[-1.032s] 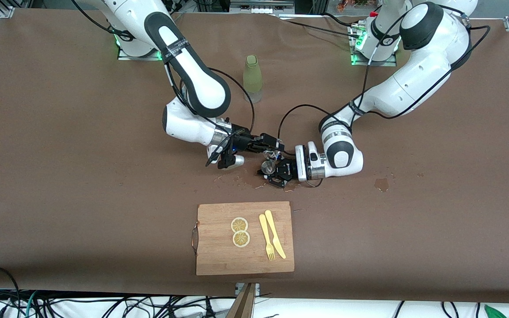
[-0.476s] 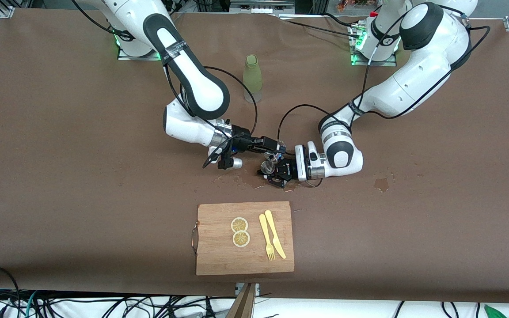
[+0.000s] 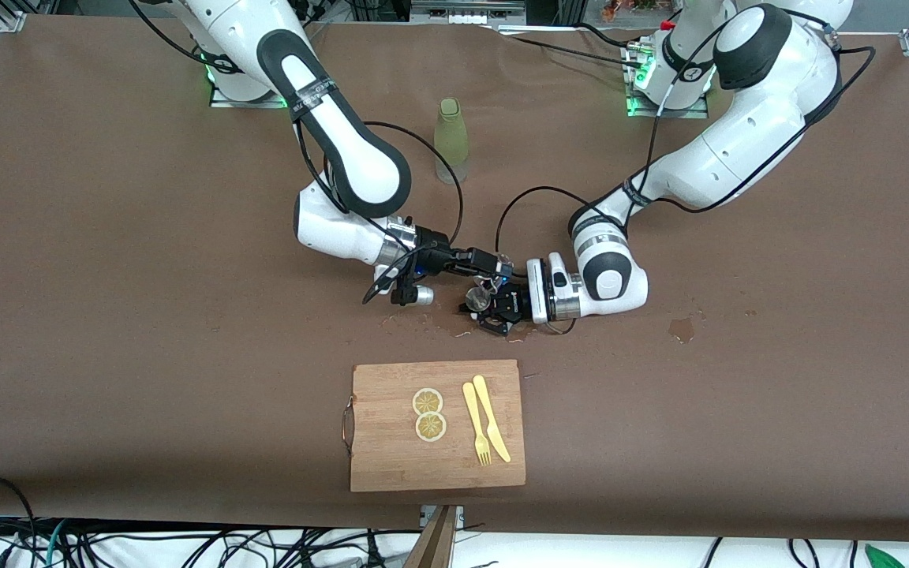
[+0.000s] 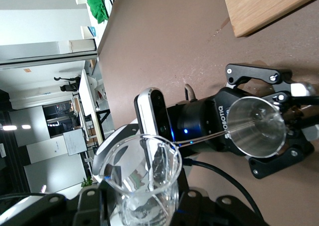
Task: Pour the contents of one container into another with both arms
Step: 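Pour from the beaker into the jigger by tilting the right gripper, then turn the beaker upright while the left gripper withdraws the jigger, then lower the beaker to the table while the left gripper lowers the jigger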
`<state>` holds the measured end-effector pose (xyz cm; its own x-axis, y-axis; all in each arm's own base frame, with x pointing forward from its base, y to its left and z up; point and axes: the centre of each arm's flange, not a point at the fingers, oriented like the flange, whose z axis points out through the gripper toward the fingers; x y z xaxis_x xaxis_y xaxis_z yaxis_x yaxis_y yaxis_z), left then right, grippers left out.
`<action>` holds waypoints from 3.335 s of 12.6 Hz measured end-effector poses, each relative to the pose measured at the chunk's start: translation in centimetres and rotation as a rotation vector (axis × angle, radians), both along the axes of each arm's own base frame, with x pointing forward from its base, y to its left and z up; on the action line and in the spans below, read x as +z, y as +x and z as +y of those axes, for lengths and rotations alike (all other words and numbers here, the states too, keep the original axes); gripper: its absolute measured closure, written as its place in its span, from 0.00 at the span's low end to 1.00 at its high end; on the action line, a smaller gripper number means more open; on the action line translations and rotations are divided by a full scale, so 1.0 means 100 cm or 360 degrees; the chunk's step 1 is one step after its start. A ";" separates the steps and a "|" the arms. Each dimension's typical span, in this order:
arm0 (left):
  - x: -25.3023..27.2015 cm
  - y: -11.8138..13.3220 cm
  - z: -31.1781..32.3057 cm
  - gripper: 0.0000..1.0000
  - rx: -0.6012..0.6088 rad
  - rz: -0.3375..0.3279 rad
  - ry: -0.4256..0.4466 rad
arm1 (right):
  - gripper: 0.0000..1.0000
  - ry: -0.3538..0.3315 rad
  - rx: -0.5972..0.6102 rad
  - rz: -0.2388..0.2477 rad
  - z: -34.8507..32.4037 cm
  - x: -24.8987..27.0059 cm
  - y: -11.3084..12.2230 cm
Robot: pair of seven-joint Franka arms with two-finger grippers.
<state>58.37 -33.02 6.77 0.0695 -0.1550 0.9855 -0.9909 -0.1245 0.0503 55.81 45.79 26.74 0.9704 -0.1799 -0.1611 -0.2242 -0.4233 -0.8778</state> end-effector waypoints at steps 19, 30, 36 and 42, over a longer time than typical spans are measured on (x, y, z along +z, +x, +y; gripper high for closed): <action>0.003 0.006 0.002 0.91 0.0038 0.0005 -0.0012 | 0.51 -0.0658 0.0534 -0.0607 -0.055 0.035 0.037; 0.089 0.057 0.035 0.91 0.0202 0.0086 -0.0046 | 0.51 -0.1049 0.1319 -0.1220 -0.267 -0.006 0.063; 0.103 0.085 0.177 0.91 0.0328 0.0117 -0.0076 | 0.51 -0.1038 0.1699 -0.1610 -0.398 -0.026 0.072; 0.125 0.091 0.345 0.91 0.0340 0.0059 -0.0042 | 0.51 -0.0778 0.1711 -0.1929 -0.480 -0.055 0.055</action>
<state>67.47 1.49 19.27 0.1344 -0.1073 0.9851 -0.9395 -0.3298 0.0922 61.29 -2.24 21.21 0.1924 0.7914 0.5803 0.9797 -0.1892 -0.0668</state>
